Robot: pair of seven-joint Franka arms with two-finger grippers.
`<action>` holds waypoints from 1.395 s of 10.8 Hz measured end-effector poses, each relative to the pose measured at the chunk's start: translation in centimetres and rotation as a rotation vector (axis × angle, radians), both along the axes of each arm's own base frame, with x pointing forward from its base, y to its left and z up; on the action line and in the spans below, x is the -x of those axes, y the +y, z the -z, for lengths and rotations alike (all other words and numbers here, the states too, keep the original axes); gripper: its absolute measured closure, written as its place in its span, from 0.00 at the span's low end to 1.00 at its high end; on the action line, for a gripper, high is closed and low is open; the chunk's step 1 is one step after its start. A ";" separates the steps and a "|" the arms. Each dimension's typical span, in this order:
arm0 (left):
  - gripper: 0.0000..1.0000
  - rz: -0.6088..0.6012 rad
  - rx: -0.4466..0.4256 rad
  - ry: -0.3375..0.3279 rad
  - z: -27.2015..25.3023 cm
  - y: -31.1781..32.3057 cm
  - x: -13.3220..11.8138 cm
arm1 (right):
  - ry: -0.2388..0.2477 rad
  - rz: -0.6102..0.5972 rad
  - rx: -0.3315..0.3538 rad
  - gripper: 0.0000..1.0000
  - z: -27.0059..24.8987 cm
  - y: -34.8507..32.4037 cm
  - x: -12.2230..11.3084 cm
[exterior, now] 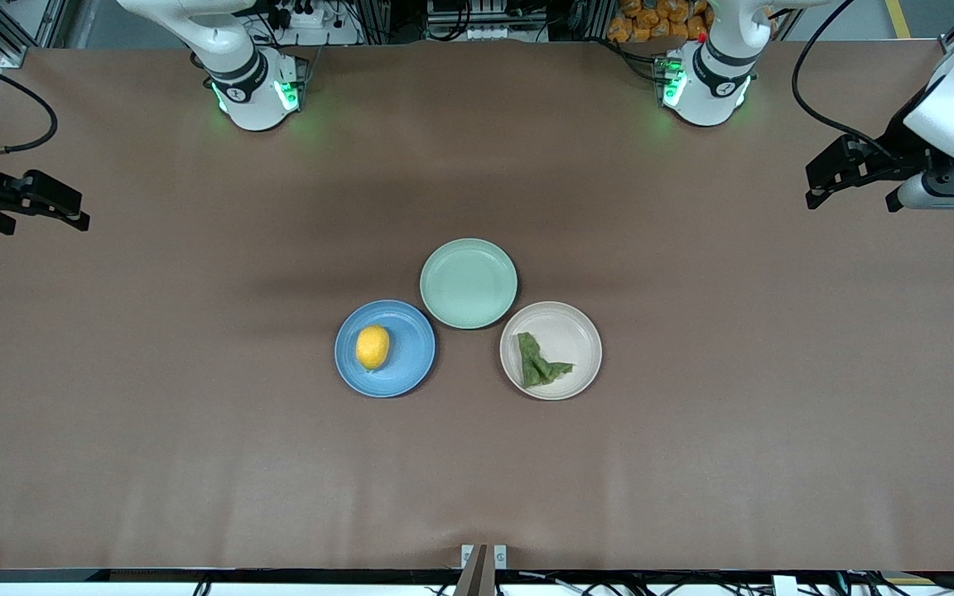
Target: Place lemon and lettuce in plates
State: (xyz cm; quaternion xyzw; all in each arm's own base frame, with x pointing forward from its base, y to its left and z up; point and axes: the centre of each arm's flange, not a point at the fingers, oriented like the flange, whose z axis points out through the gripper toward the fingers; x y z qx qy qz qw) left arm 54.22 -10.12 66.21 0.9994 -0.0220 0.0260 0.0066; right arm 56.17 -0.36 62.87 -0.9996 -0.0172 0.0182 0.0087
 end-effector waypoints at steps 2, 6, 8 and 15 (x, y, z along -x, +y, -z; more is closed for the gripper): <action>0.00 0.002 0.000 0.000 0.0 -0.1 0.0 | 0.000 0.000 0.000 0.00 0.1 0.0 -0.1; 0.00 0.002 0.000 0.000 0.0 -0.1 0.0 | -0.001 0.001 0.000 0.00 0.1 0.0 -0.1; 0.00 0.002 0.000 -0.003 -0.1 -0.1 0.0 | -0.001 0.002 0.000 0.00 0.1 -0.1 -0.1; 0.00 0.002 0.001 -0.018 -1.5 0.0 0.9 | 0.000 0.003 0.000 0.00 0.1 -0.2 -0.1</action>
